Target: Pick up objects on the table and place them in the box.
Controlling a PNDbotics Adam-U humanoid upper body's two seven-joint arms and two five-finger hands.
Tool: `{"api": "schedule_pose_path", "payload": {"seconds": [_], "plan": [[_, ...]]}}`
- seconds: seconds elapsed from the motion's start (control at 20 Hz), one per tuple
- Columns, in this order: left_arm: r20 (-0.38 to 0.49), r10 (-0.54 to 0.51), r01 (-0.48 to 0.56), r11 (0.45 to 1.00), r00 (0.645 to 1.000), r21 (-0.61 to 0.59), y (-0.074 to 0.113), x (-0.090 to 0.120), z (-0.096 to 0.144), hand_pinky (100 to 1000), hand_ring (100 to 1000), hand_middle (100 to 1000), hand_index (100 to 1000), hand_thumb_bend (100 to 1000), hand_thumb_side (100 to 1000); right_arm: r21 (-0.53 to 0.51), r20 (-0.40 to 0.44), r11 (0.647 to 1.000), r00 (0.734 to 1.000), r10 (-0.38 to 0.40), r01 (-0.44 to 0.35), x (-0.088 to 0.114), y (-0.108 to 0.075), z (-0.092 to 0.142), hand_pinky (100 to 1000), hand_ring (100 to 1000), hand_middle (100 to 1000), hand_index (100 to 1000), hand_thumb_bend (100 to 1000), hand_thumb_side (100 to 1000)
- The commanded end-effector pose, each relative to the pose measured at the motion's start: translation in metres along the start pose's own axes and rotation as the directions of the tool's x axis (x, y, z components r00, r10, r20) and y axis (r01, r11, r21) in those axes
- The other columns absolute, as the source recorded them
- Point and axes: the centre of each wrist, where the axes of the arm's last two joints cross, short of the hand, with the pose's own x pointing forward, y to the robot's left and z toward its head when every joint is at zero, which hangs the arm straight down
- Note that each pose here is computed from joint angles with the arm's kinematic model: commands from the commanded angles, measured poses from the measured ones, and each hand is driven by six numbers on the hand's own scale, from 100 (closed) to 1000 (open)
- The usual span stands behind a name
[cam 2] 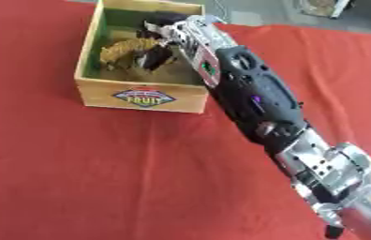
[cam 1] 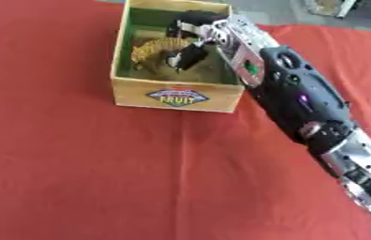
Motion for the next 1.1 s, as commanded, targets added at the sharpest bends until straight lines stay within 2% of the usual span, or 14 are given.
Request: {"api": "schedule_pose_path", "payload": {"seconds": [0.05,0.1,0.15,0.2,0.35,0.45,0.8,0.95,1.0,1.1], "plan": [[0.026,-0.002,0.003,1.000,1.000,-0.009,0.002,0.006,-0.004,541,454,554,721,100,573,-0.051,0.004,0.999,1.000,0.017,-0.017,-0.005,-0.026,0.011,908,862,827,893,100,559],[0.026,-0.002,0.003,1.000,1.000,-0.009,0.002,0.006,-0.004,541,455,554,721,100,574,-0.053,0.007,0.998,1.000,0.015,-0.015,-0.005,-0.028,0.013,914,868,832,912,130,589],[0.025,-0.002,0.002,1.000,1.000,-0.009,0.002,0.006,-0.004,541,455,554,721,100,574,-0.056,0.012,0.998,1.000,0.013,-0.013,-0.006,-0.030,0.014,922,880,848,946,164,659],[0.025,-0.003,0.003,1.000,1.000,-0.008,0.002,0.006,-0.004,541,455,554,721,100,574,-0.061,0.017,0.998,1.000,0.012,-0.011,-0.006,-0.033,0.016,923,881,850,953,210,635],[0.024,-0.002,0.002,1.000,1.000,-0.007,0.002,0.006,-0.004,541,455,554,721,100,573,-0.084,0.028,0.996,1.000,0.006,-0.003,-0.007,-0.041,0.021,924,877,848,954,242,650],[0.023,-0.002,0.002,1.000,1.000,-0.008,0.002,0.006,-0.004,541,455,554,721,100,573,-0.109,0.033,0.994,0.999,-0.005,0.008,-0.008,-0.047,0.026,925,875,847,952,235,644],[0.024,-0.005,0.005,1.000,1.000,0.000,0.004,0.005,-0.004,542,456,554,722,100,572,-0.222,0.070,0.974,0.997,-0.040,0.055,-0.012,-0.070,0.050,923,855,825,933,109,606],[0.026,-0.009,0.008,1.000,1.000,0.006,0.005,0.005,-0.005,542,456,554,722,100,572,-0.290,0.090,0.955,0.995,-0.034,0.059,-0.019,-0.080,0.069,926,842,812,934,100,590],[0.026,-0.010,0.009,1.000,1.000,0.008,0.005,0.005,-0.005,542,456,554,722,100,572,-0.316,0.098,0.947,0.995,-0.034,0.063,-0.022,-0.082,0.075,928,837,804,928,100,560],[0.027,-0.012,0.012,1.000,1.000,0.012,0.005,0.005,-0.005,542,456,554,722,100,573,-0.367,0.108,0.927,0.994,-0.036,0.073,-0.027,-0.087,0.089,929,830,795,924,100,564]]}}
